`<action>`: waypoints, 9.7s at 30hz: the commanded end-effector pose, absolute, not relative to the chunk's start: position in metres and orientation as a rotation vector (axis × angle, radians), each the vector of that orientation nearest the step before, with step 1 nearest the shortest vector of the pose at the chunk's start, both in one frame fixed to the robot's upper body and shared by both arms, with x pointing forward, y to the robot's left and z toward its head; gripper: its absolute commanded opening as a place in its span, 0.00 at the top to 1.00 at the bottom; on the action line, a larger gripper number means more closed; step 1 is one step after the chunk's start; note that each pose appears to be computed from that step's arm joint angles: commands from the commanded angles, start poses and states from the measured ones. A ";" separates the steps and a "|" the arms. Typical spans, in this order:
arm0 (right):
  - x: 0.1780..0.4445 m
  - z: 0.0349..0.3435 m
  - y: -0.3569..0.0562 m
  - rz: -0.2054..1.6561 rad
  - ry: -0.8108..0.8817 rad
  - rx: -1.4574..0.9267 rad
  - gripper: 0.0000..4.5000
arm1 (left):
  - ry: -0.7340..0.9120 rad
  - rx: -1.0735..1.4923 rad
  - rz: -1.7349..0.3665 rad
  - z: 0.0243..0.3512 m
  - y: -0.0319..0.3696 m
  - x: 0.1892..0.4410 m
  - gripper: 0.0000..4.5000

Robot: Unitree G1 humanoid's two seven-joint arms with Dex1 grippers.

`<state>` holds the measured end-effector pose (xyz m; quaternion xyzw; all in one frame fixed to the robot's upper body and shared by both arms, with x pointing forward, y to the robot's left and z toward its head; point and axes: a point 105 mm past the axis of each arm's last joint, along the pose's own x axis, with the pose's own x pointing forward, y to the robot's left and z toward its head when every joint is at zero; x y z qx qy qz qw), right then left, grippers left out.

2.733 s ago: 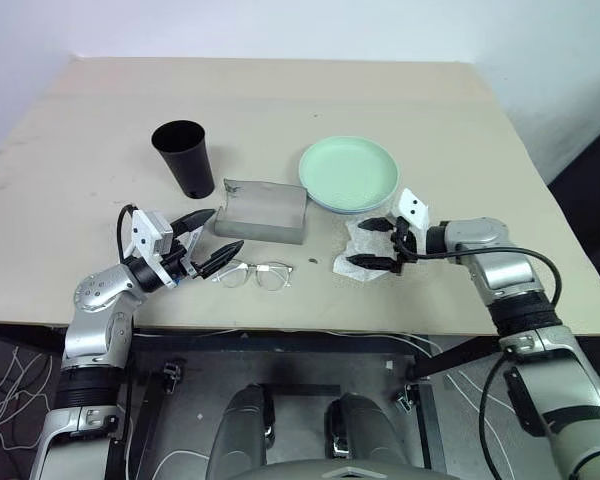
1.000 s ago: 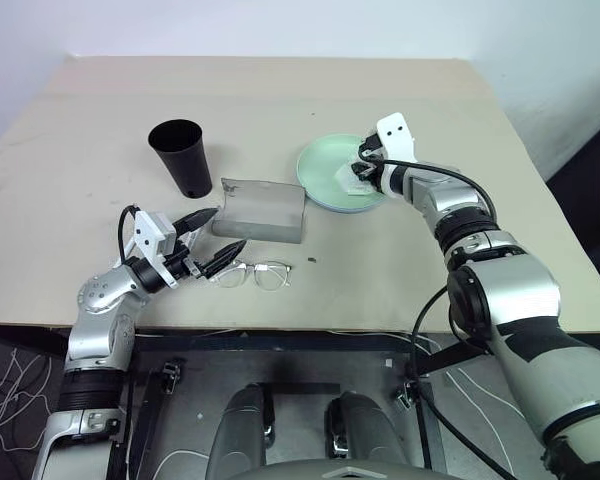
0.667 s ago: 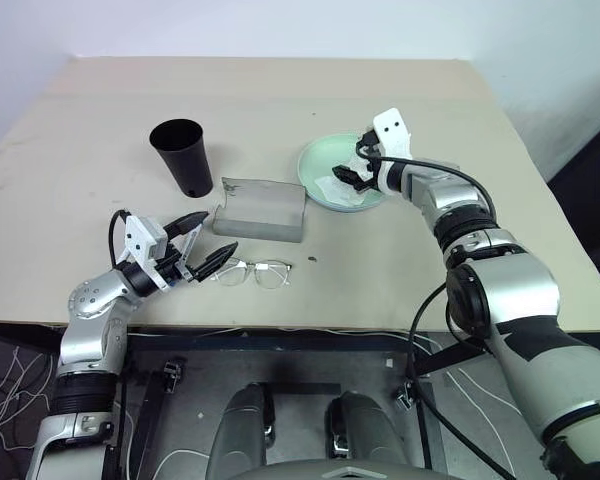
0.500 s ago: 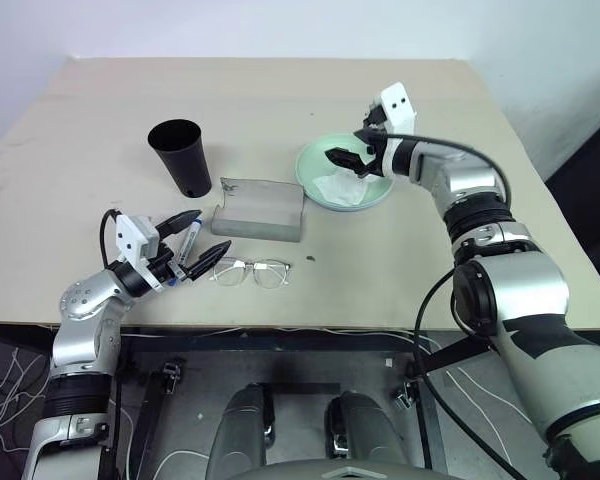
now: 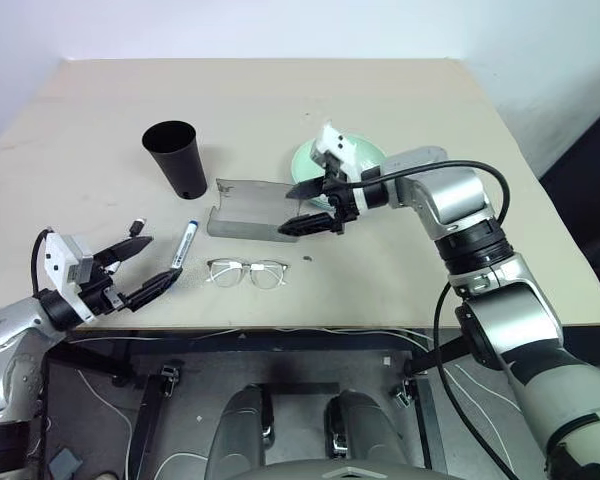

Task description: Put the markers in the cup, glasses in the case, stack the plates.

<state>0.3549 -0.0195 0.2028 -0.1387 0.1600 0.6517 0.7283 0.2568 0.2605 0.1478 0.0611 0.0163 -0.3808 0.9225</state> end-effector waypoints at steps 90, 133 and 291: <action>0.395 0.170 0.060 1.343 0.306 -0.802 1.00 | 0.019 0.204 -0.767 0.144 0.254 0.252 0.00; 0.392 0.153 0.051 1.339 0.463 -0.808 1.00 | 0.009 0.220 -0.768 0.139 0.253 0.255 0.00; 0.426 0.170 -0.037 1.027 0.539 -0.107 0.83 | -0.014 0.282 -0.827 0.136 0.237 0.284 0.00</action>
